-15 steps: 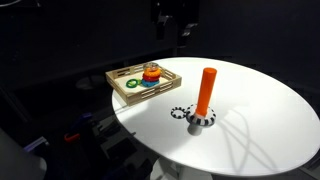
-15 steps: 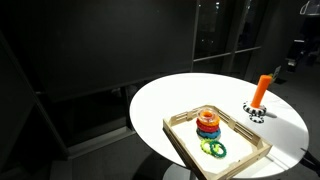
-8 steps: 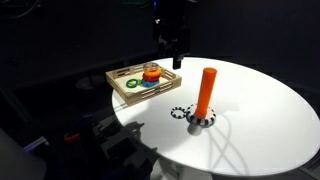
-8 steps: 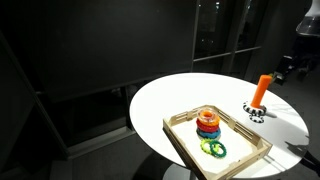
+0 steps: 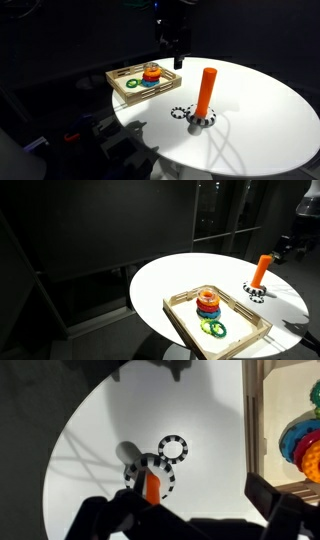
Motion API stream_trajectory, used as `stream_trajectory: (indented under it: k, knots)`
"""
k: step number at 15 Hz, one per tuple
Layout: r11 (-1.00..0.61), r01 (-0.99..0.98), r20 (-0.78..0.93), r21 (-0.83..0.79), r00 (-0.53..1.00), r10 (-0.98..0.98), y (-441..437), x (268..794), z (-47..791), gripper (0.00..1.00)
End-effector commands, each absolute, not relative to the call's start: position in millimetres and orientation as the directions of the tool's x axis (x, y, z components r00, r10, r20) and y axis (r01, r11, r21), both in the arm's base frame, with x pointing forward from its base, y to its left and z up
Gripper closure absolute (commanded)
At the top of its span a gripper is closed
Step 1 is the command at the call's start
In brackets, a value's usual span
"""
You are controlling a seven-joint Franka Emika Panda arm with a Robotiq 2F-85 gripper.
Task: Pick up the white and black striped ring that is on the table and move it into the wooden tray
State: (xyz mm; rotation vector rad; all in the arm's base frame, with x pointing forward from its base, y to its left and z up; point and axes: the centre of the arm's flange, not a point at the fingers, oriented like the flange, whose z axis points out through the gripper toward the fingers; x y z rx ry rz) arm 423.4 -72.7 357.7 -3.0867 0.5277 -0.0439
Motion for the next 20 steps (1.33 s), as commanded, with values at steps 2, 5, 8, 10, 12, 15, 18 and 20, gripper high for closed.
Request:
stream_trajectory:
  k: [2,5,8,10,12,15,18,20]
  knots:
    - [-0.907,-0.42,0.044,-0.014,0.906,-0.42,-81.5,434.0,341.2,0.0]
    - [-0.892,-0.452,0.03,-0.023,0.891,-0.452,-86.7,441.6,320.0,0.0]
    - [-0.876,-0.48,0.014,-0.042,0.876,-0.481,-89.9,448.0,298.1,0.0]
    - [-0.868,-0.495,-0.001,-0.045,0.868,-0.496,-92.1,452.3,281.0,0.0]
    - [-0.859,-0.51,-0.016,-0.042,0.86,-0.509,-94.7,454.6,265.1,0.0]
    - [-0.849,-0.529,-0.042,-0.022,0.849,-0.527,-101.0,457.4,241.8,0.0]
    - [-0.835,-0.551,-0.057,-0.003,0.833,-0.55,-106.6,460.9,218.8,0.0]
    - [-0.827,-0.563,-0.063,0.012,0.825,-0.562,-106.8,464.7,206.6,0.0]
